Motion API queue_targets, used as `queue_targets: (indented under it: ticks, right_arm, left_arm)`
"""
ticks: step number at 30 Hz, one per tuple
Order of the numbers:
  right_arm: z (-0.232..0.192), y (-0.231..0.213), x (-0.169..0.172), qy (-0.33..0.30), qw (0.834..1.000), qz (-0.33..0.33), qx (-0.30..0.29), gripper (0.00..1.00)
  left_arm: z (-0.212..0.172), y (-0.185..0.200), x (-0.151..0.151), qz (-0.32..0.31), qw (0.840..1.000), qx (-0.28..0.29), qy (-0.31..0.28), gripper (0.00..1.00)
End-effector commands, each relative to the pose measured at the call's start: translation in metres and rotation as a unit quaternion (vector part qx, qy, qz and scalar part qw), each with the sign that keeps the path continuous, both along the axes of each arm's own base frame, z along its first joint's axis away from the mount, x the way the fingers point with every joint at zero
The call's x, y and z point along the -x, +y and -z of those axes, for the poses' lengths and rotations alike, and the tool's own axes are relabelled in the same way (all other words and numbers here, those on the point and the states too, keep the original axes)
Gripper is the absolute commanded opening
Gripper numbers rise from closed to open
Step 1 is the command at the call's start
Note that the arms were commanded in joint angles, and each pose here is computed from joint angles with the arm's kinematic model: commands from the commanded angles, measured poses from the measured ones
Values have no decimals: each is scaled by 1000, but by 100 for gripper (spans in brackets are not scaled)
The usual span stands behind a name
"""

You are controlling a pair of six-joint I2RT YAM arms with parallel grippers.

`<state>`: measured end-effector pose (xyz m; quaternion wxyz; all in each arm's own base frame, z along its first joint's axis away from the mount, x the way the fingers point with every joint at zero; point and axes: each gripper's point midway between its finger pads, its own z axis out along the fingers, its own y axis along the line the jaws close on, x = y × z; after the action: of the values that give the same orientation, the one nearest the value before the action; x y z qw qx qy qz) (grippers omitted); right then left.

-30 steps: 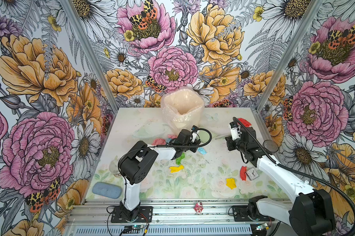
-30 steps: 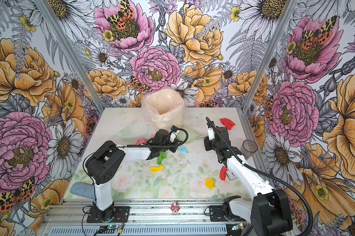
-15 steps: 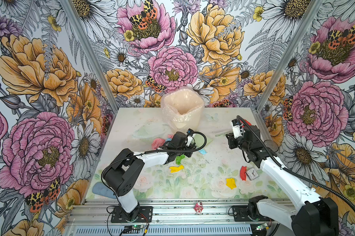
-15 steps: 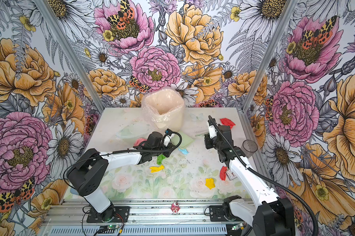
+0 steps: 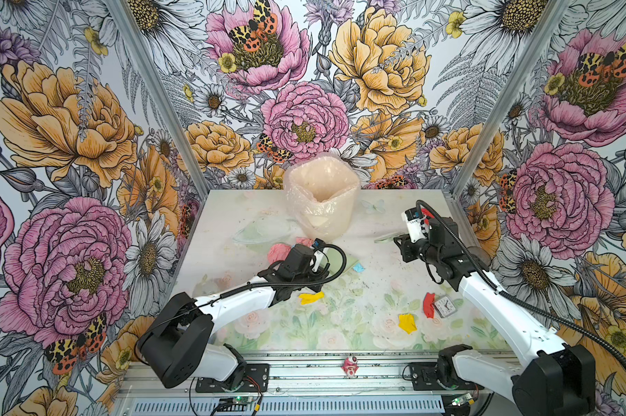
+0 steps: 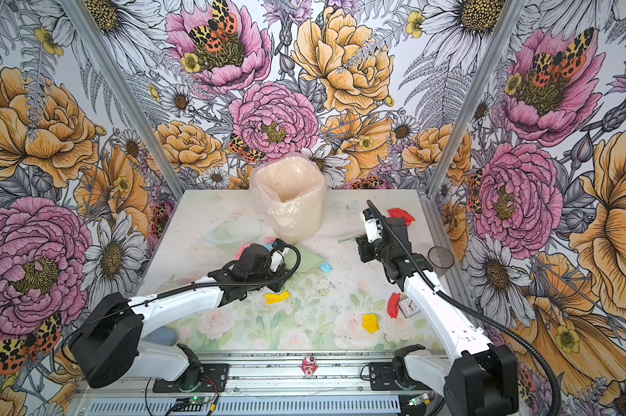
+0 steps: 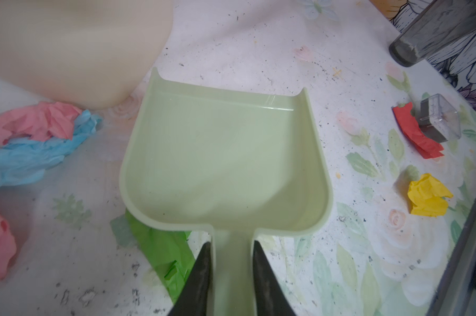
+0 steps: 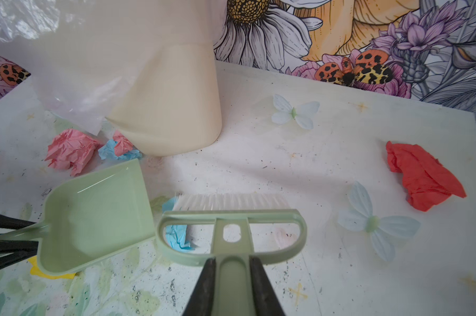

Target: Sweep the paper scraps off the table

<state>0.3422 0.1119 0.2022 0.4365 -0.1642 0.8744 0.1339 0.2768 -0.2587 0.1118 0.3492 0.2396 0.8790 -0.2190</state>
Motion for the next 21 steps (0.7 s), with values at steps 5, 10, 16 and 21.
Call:
queue_targets:
  ticks: [5,10,16,21]
  right_arm:
    - [2,30,-5,8,998,-56,-11,0]
    - [-3,64,-10,-9,995,-99,-26,0]
    - [-17,109,-21,-45,986,-146,-68,0]
    - [-29,144,-26,-77,976,-177,-102,0]
  left_arm:
    - [-5,41,29,-67,998,0,17,0]
    - [-10,64,44,-115,993,25,23,0]
    - [-12,85,59,-163,985,41,32,0]
    - [-11,105,67,-208,976,36,43,0]
